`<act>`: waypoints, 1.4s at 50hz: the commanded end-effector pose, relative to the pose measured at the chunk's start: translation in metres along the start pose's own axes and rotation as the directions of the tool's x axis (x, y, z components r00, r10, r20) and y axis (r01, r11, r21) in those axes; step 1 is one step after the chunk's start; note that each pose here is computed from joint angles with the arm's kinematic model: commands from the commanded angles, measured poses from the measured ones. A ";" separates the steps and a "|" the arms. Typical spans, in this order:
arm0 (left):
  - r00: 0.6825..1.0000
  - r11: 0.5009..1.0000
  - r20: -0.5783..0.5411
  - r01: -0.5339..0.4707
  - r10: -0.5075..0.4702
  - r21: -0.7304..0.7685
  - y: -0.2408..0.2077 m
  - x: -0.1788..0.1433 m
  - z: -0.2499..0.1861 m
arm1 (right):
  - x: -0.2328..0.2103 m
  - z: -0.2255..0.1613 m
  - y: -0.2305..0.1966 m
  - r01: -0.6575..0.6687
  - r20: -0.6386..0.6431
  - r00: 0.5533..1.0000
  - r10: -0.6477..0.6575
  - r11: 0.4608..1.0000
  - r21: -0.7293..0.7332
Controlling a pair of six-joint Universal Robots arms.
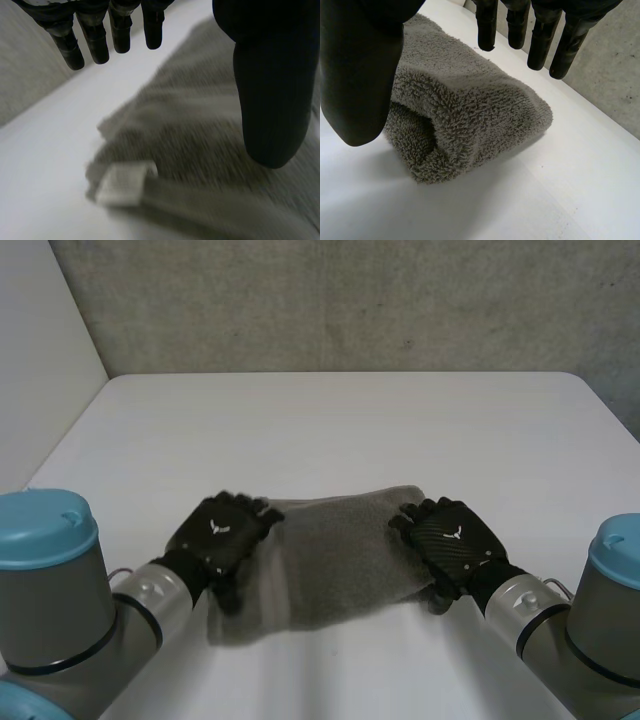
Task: Fold the towel.
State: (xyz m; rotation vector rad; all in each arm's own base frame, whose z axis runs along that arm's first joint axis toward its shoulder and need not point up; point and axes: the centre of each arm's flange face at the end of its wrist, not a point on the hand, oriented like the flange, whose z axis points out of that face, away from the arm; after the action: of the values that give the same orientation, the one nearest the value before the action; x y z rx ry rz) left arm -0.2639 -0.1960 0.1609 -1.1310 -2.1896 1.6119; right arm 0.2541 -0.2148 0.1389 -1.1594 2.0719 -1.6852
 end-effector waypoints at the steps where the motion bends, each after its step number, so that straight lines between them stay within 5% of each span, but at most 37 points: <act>1: 1.000 0.989 0.001 -0.030 0.031 -0.144 0.016 0.006 -0.021 | 0.001 0.002 -0.002 0.009 -0.001 1.000 -0.009 1.000 0.007; 12: 0.996 0.976 0.068 -0.046 0.062 -0.213 0.040 0.016 -0.021 | 0.001 0.006 0.000 0.008 0.000 1.000 -0.008 1.000 0.004; 21: 0.987 0.997 0.158 0.035 -0.022 -0.075 0.032 0.008 -0.002 | 0.001 0.007 0.001 0.010 -0.003 1.000 -0.010 1.000 0.012; 38: 0.989 1.000 0.146 0.022 -0.023 0.003 0.018 0.011 0.011 | -0.005 0.008 0.000 0.018 0.014 1.000 -0.018 1.000 0.023; 46: 0.980 0.975 0.196 -0.022 -0.022 0.222 -0.051 -0.012 0.045 | 0.001 0.014 -0.008 0.022 -0.015 1.000 -0.021 0.999 0.050; 50: 0.977 0.857 0.206 -0.054 -0.062 0.513 -0.156 -0.012 0.037 | 0.005 0.014 -0.007 0.016 -0.033 0.999 -0.015 0.999 0.046; 54: 0.985 0.790 0.159 -0.043 -0.070 0.612 -0.197 0.009 0.012 | 0.006 0.012 -0.005 0.012 -0.053 0.999 -0.011 1.000 0.028; 57: 0.983 0.823 0.139 0.019 -0.118 0.567 -0.179 0.012 0.000 | 0.006 0.012 -0.005 0.013 -0.054 0.998 -0.012 1.000 0.025; 59: 0.970 0.912 0.176 0.082 -0.165 0.402 -0.113 -0.001 0.011 | 0.006 0.012 -0.005 0.018 -0.052 0.998 -0.017 1.000 0.026; 61: 0.960 0.943 0.219 0.100 -0.176 0.317 -0.081 -0.014 0.016 | 0.005 0.013 -0.005 0.021 -0.048 0.999 -0.019 0.999 0.026; 70: 0.947 0.981 0.268 0.148 -0.176 0.123 0.011 -0.018 0.017 | 0.003 0.015 -0.003 0.023 -0.041 0.999 -0.022 1.000 0.022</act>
State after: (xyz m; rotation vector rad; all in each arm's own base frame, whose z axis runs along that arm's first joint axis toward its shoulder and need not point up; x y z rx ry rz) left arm -0.2784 -0.2276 0.1925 -0.7039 -2.1397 1.9626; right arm 0.2618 -0.2279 0.1396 -1.1499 2.0657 -1.7588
